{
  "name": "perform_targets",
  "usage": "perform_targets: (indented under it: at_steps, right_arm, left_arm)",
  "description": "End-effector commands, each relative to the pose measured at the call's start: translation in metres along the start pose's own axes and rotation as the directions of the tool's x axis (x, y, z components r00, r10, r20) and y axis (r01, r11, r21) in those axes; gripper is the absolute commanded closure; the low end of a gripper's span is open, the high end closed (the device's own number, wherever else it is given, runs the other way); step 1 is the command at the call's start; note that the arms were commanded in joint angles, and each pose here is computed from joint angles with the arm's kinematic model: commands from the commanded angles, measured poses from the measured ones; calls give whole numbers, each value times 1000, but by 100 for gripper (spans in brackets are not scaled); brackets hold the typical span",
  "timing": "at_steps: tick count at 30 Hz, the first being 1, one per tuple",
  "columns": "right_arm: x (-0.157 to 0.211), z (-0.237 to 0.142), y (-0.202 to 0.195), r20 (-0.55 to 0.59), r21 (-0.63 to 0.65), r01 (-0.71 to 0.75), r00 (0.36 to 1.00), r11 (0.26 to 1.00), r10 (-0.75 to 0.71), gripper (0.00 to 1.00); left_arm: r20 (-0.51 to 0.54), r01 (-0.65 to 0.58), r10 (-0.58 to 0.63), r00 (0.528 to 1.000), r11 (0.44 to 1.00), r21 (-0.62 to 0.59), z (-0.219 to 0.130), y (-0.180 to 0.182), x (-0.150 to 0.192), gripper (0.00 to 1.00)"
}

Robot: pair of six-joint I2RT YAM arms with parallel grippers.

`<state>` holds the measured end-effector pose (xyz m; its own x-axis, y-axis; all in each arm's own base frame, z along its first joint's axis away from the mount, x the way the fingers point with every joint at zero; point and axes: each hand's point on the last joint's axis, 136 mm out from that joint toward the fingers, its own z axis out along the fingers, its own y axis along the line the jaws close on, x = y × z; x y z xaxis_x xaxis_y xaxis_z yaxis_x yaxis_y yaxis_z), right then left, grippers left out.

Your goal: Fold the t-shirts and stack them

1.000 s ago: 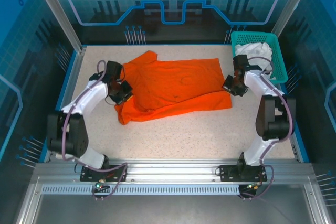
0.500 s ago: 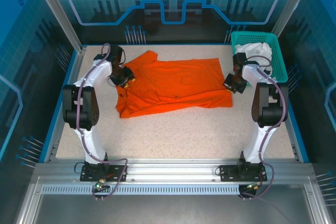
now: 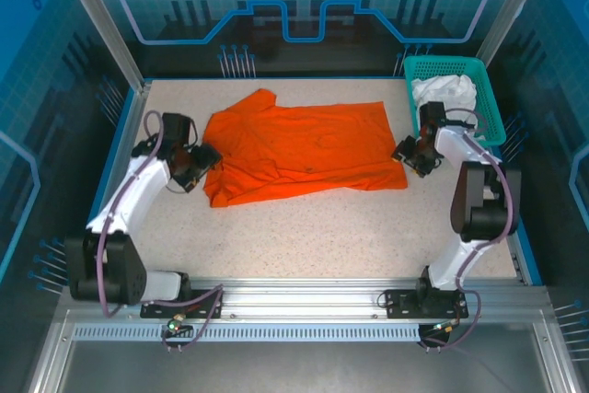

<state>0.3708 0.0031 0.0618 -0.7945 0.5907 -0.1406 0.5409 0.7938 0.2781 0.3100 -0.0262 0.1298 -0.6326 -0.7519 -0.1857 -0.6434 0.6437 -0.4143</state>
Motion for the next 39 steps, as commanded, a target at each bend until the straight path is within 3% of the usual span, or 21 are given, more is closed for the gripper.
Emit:
perform_targets:
  at_steps: [1,10,14,22,24,32,37,39]
  right_arm:
    - [24,4,8,-37,-117,4,999,993,-9,44]
    - [49,24,-11,-74,-80,-5,997,997,-1,46]
    - [46,24,-16,-51,-60,3,999,998,-6,45]
    - [33,30,-22,-26,-32,-14,1000,999,13,49]
    - [32,31,-21,-25,-39,-15,1000,999,14,54]
    - [38,34,-31,-28,-6,-22,999,1000,22,83]
    - [31,27,-31,-5,-1,-26,1000,1000,26,98]
    - [26,18,-25,5,-12,-20,1000,1000,20,100]
  left_arm:
    - [-72,65,-61,996,997,51,13,17,26,25]
    - [-157,208,-189,969,972,112,55,39,59,33]
    - [-133,208,-192,972,970,125,63,40,55,35]
    - [-91,176,-167,982,980,98,83,47,46,51]
    - [-82,168,-161,984,982,82,87,51,45,57]
    - [-25,135,-134,991,990,29,91,59,33,100]
    - [32,136,-137,990,991,17,80,55,17,100]
    - [52,139,-141,989,990,33,71,47,7,100]
